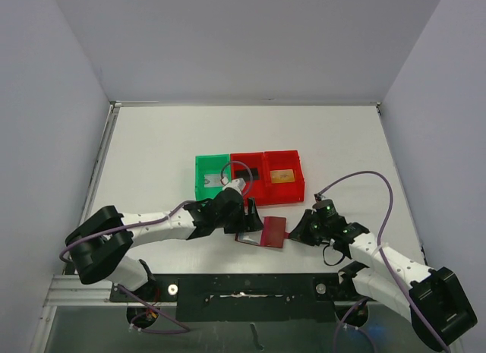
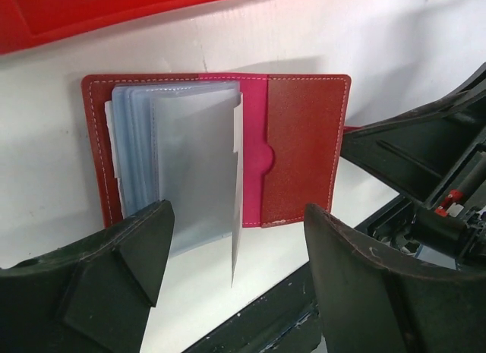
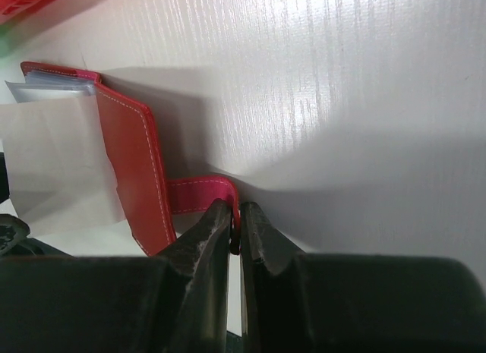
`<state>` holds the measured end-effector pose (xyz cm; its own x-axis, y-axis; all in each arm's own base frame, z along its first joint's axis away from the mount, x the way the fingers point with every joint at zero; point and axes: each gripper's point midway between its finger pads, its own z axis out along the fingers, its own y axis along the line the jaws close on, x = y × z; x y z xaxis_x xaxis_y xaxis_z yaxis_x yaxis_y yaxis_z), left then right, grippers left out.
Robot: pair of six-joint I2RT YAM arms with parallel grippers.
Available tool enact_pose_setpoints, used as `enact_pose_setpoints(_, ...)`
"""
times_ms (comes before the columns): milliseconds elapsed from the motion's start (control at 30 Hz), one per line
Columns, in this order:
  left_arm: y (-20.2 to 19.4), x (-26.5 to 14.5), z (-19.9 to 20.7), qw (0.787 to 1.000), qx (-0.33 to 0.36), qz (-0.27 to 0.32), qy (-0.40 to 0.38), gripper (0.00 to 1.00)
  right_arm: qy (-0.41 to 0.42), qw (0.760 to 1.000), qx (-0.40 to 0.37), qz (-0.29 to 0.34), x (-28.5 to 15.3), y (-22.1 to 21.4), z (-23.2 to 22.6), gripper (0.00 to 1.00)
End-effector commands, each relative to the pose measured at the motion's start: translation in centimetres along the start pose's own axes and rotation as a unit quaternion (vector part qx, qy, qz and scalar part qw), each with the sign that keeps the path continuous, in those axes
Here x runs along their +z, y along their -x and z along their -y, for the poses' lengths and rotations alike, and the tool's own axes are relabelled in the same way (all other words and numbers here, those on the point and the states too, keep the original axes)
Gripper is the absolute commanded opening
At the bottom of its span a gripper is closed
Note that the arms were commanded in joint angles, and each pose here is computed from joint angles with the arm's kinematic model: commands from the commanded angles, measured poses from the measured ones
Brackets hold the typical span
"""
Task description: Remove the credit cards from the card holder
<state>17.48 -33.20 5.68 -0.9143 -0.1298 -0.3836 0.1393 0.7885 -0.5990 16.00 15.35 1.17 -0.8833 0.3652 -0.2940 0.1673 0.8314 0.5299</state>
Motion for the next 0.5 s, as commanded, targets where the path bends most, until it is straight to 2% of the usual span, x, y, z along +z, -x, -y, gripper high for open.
enact_pose_setpoints(0,2.2,-0.8,1.8,0.999,0.020,0.030,-0.002,0.69,0.003,1.000,-0.006,0.016,0.2,0.9,-0.2,0.06)
enact_pose_setpoints(267,1.5,0.0,0.9,1.000,0.023,0.014,0.014,0.70,0.004,1.000,-0.003,0.015,0.3,0.9,-0.2,0.06)
enact_pose_setpoints(467,0.5,0.8,2.0,0.999,0.033,-0.006,-0.007,0.68,0.003,1.000,-0.003,0.013,0.3,0.8,-0.2,0.06)
